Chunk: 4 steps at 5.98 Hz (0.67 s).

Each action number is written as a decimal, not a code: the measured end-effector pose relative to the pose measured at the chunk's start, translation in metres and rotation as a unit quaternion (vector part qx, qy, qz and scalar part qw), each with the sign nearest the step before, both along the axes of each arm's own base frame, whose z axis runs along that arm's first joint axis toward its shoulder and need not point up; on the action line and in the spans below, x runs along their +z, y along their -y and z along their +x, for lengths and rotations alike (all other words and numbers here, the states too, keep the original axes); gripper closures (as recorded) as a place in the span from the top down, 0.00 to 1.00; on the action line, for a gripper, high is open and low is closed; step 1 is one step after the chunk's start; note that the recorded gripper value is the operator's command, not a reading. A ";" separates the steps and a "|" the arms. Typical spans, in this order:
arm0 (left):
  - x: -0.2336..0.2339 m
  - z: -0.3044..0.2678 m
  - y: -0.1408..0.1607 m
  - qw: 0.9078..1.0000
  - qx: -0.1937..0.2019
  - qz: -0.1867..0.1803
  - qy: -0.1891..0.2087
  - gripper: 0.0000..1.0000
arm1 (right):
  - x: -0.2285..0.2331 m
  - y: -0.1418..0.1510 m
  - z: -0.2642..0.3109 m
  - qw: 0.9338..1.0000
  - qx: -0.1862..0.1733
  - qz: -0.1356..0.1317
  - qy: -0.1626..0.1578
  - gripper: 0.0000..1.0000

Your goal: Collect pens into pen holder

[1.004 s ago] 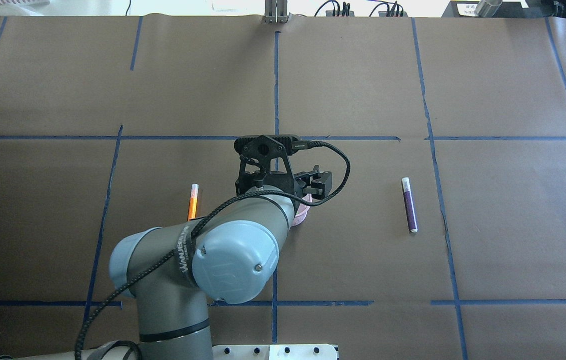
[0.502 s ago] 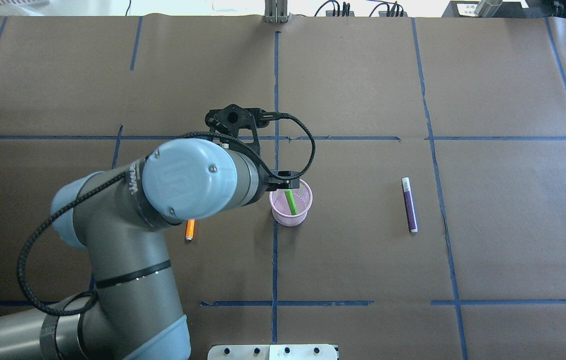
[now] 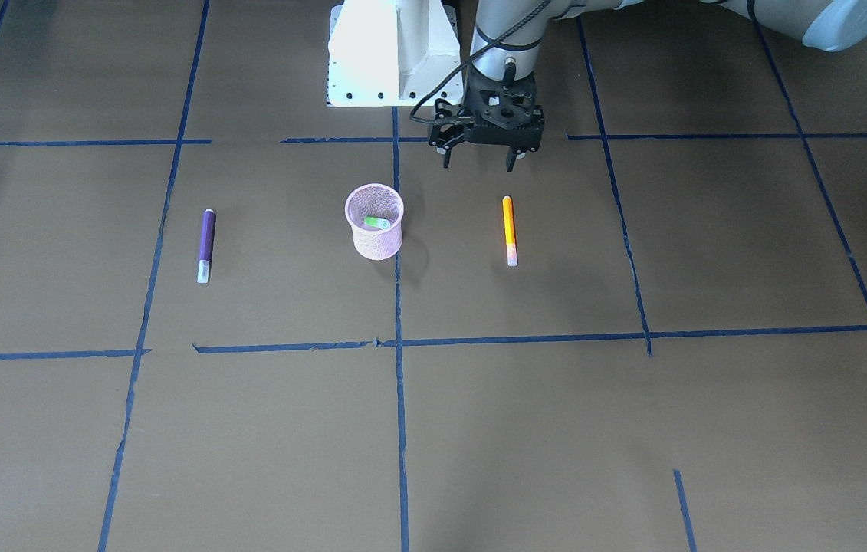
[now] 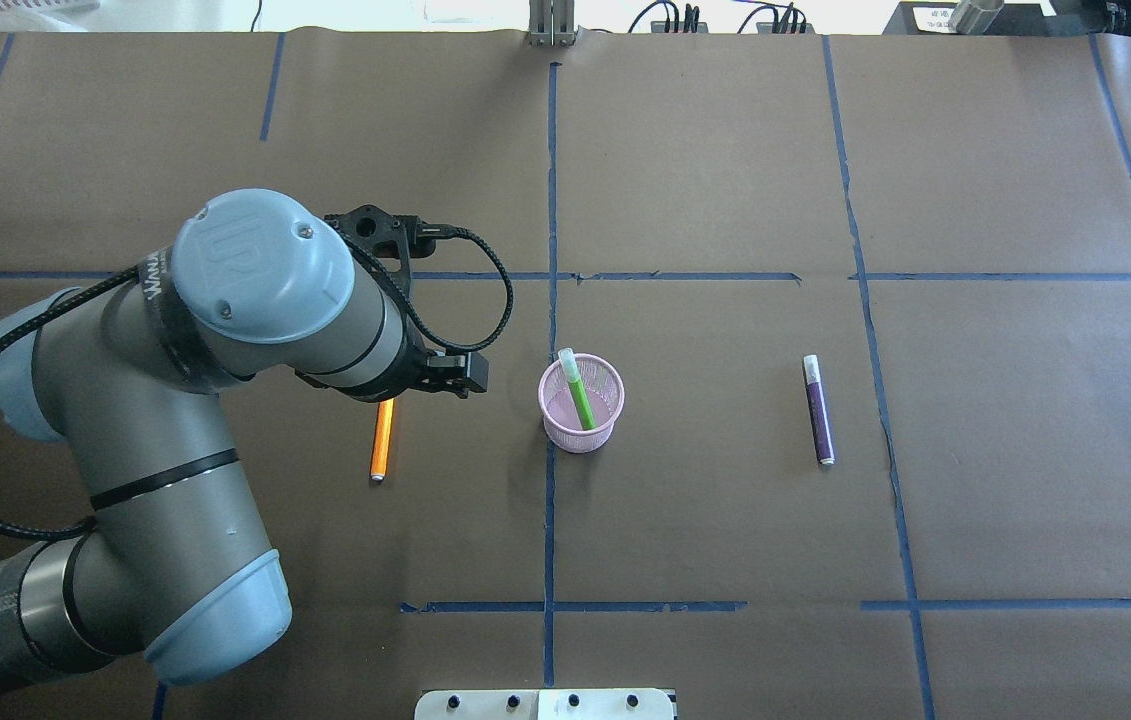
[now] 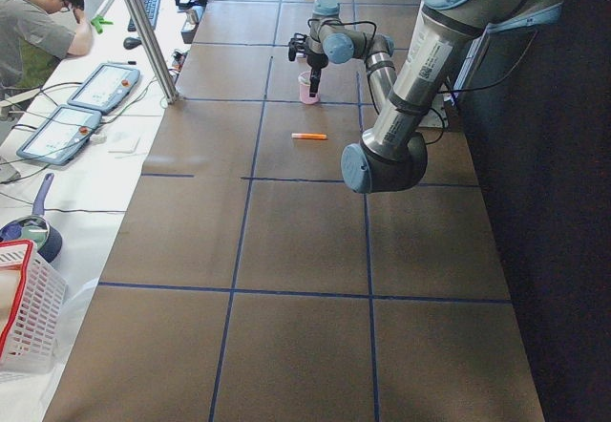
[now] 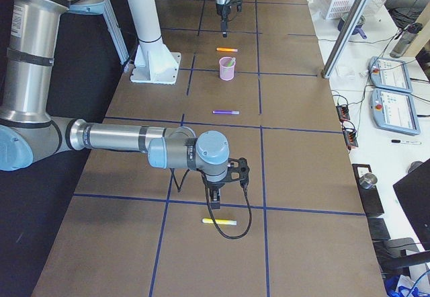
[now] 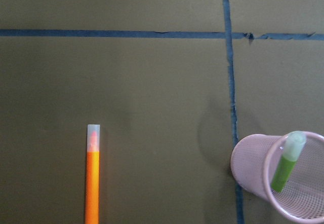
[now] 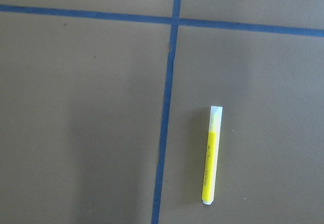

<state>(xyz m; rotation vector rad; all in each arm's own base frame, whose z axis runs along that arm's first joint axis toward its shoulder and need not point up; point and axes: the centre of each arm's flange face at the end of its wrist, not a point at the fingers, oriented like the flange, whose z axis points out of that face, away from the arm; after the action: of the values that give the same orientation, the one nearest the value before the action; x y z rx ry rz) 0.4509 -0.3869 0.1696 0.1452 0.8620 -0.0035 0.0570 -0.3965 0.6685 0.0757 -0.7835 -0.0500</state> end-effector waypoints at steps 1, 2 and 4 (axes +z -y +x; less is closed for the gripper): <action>0.004 -0.003 0.001 1.000 0.004 0.002 0.002 0.99 | 0.034 0.003 -0.014 1.000 0.013 0.005 -0.002 0.99; 0.005 -0.004 0.001 1.000 0.005 0.003 0.003 0.99 | 0.063 0.006 -0.029 1.000 0.021 0.010 -0.006 0.98; 0.006 -0.005 0.001 1.000 0.005 0.002 0.004 0.99 | 0.098 0.026 -0.053 1.000 0.013 0.009 -0.017 0.94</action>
<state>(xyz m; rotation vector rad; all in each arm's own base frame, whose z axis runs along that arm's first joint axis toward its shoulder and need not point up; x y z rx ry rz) 0.4462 -0.3881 0.1757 0.1456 0.8556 0.0079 0.0044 -0.4227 0.7660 0.1010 -0.7476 -0.0337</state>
